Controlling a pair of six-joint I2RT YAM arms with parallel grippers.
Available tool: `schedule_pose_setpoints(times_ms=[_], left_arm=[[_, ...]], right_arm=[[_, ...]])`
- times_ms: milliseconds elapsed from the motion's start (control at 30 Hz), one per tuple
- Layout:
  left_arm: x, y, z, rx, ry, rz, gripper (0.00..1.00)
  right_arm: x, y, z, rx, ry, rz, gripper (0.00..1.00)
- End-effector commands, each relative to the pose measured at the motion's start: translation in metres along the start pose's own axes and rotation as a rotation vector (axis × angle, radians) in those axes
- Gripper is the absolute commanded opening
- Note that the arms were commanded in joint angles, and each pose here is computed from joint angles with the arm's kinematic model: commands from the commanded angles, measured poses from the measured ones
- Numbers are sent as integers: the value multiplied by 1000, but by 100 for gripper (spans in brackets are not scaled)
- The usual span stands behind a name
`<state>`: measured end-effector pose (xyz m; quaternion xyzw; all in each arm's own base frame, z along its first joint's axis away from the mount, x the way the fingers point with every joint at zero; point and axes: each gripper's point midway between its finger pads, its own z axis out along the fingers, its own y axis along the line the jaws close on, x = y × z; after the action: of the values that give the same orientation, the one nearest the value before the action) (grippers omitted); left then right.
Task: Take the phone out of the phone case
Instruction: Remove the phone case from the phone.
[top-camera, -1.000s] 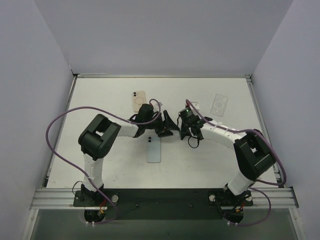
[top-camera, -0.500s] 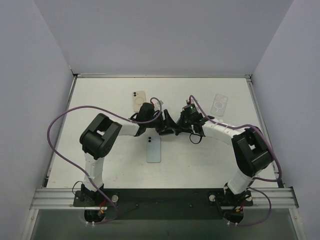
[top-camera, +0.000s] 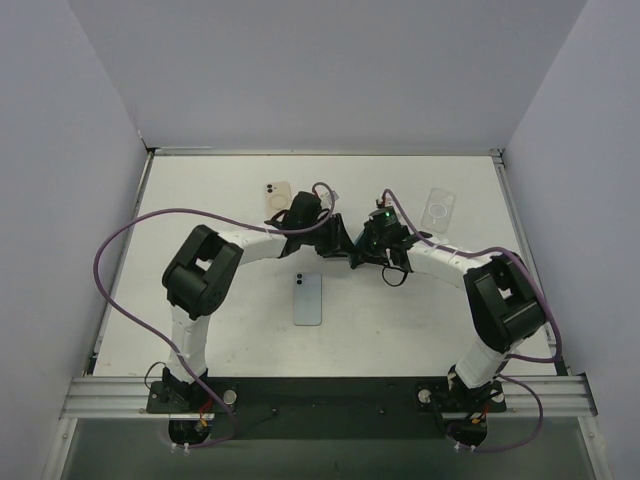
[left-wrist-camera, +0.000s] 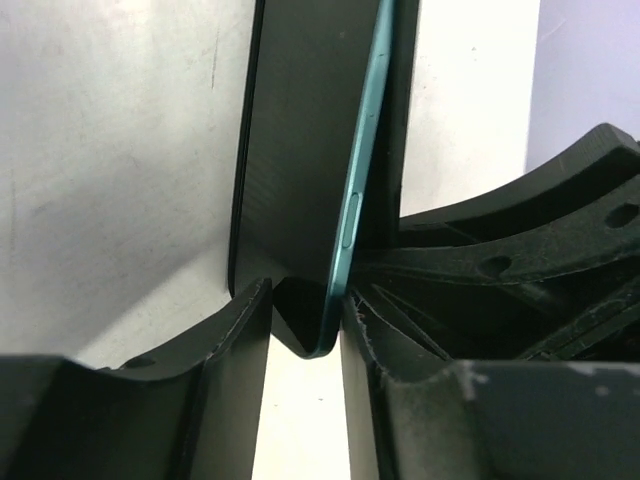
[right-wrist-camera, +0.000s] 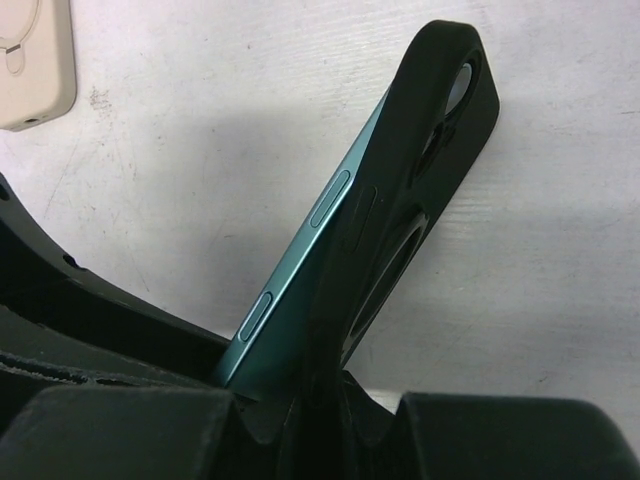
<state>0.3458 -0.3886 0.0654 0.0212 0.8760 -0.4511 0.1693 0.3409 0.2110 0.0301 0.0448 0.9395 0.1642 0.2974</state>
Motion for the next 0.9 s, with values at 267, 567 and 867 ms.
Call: schedule_pose_setpoints(times_ms=[267,567,867], left_arm=[[2,22,19,-184,-20,104,0],[-2,-9,-8,-117,-51,102,0],[-18,-53,-54,-86,-97,169,0]], right_arm=[[74,-10,8,-31,246,18,0],[50,-26,-29,78,208,31,0],[29,-56,-60,206,147,-59,0]])
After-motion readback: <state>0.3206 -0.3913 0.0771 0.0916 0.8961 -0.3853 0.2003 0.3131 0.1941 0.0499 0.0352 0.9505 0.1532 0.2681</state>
